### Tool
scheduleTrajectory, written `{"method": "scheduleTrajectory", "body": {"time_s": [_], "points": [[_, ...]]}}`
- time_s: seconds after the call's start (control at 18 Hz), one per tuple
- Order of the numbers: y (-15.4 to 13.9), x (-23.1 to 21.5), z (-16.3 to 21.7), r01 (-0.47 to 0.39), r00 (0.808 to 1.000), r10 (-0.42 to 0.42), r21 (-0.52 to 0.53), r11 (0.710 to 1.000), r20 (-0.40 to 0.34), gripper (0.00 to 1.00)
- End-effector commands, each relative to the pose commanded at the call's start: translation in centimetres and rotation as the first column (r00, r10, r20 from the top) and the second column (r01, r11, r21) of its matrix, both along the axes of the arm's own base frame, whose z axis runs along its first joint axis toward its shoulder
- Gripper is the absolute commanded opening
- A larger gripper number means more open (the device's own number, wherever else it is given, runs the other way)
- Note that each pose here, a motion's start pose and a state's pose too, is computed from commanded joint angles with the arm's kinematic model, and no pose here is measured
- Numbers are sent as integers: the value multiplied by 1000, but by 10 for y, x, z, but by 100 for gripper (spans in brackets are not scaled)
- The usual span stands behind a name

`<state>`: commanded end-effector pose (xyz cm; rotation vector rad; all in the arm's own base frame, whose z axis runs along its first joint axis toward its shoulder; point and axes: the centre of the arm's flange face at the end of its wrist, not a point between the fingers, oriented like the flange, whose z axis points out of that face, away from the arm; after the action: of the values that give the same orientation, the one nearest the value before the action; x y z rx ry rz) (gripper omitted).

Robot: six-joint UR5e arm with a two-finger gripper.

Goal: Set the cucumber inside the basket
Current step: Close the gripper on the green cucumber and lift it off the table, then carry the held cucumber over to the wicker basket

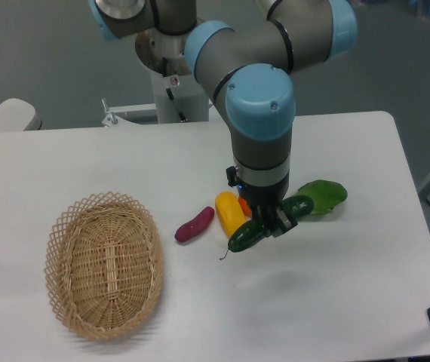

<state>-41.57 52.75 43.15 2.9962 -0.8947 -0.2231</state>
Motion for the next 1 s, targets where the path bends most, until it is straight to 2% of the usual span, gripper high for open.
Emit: {"method": "scheduleTrajectory", "body": {"time_s": [0.44,0.72,0.89,1.0], "points": [[3,2,0,-1,1000,1,14,1000,10,21],[20,15,-8,-54,998,54,22,998,16,21],[42,45,-14,-88,996,87,24,996,20,21],[56,68,-16,-156,988,155,35,987,19,21]]}}
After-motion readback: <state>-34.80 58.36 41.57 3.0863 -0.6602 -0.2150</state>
